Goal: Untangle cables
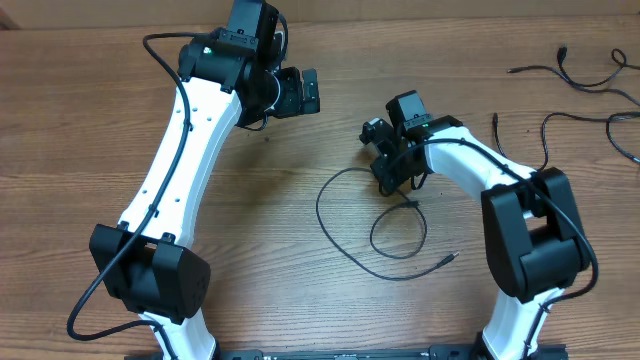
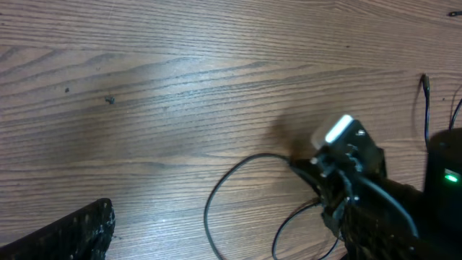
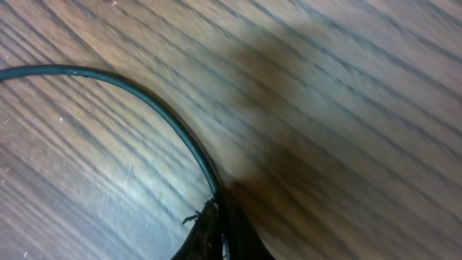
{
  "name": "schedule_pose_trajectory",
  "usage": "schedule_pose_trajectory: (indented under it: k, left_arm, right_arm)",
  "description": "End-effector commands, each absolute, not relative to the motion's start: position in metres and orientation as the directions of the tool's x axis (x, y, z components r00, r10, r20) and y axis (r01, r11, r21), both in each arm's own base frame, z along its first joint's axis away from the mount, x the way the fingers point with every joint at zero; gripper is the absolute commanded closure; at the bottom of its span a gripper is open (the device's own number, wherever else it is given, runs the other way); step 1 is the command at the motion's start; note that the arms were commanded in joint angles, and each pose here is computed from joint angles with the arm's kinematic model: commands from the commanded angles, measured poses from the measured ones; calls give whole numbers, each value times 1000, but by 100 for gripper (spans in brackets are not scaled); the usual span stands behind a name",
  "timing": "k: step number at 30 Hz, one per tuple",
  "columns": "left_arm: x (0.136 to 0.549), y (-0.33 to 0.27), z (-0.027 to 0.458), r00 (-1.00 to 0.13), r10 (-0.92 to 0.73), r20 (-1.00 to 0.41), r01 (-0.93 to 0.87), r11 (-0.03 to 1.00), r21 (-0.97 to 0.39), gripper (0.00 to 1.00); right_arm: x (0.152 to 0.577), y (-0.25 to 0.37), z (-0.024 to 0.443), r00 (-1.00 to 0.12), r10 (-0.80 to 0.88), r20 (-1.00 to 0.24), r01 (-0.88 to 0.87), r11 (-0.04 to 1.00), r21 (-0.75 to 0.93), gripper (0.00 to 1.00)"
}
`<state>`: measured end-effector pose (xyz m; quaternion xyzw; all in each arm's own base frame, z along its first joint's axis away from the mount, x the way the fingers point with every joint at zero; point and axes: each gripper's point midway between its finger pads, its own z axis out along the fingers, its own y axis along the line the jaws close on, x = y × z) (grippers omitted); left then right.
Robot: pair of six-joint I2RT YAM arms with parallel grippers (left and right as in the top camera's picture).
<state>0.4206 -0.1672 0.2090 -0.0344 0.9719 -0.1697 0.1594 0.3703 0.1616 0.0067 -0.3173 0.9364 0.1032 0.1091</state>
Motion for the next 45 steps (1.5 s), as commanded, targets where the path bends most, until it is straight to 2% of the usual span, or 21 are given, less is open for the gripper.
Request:
schedule_pose_trajectory:
  k: [1, 4, 11, 19, 22, 27, 30, 31, 32, 34, 35, 38, 45]
  left_arm:
    - [423, -165, 209, -945, -115, -308, -5, 943, -334, 0]
    - [423, -165, 209, -945, -115, -308, -5, 943, -334, 0]
    - [423, -165, 209, -945, -115, -308, -5, 943, -334, 0]
    - [423, -165, 209, -945, -115, -308, -6, 943, -334, 0]
    - [423, -165, 209, -945, -115, -308, -5, 943, -334, 0]
    - [423, -165, 209, -945, -115, -308, -5, 943, -334, 0]
    - [423, -165, 209, -945, -115, -308, -5, 943, -334, 0]
    - [423, -165, 209, -945, -114, -307, -6, 943, -334, 0]
    - [423, -165, 209, -945, -115, -308, -5, 943, -334, 0]
    - [423, -165, 209, -944, -115, -308, -6, 943, -334, 0]
    - [423, -165, 209, -945, -115, -307, -6, 943, -334, 0]
    - [423, -165, 209, -945, -115, -308, -5, 943, -334, 0]
    - [423, -165, 209, -945, -115, -308, -5, 943, -334, 0]
  right_arm:
    - [384, 151, 52, -788, -493, -368, -559, 823, 95, 96]
    - [392, 138, 84, -797, -421, -432, -503, 859, 90, 96]
    - [387, 105, 126, -809, -343, -478, -425, 903, 70, 96]
    - [383, 11, 151, -872, -120, -475, -98, 993, -71, 96]
    - [383, -15, 155, -873, -24, -487, -21, 1000, -11, 96]
    - [377, -11, 156, -877, 51, -478, -36, 985, 171, 96]
    - [374, -4, 156, -884, 56, -465, -52, 975, 217, 90]
    - [372, 0, 155, -886, 53, -460, -60, 972, 228, 79]
    - [371, 4, 155, -890, 49, -453, -68, 969, 238, 64]
    - [366, 9, 153, -899, 39, -436, -77, 967, 244, 55]
    - [363, 12, 151, -905, 31, -423, -82, 966, 246, 53]
    - [359, 13, 145, -918, 32, -395, -75, 965, 252, 59]
    - [356, 21, 128, -942, 23, -335, -78, 956, 283, 59]
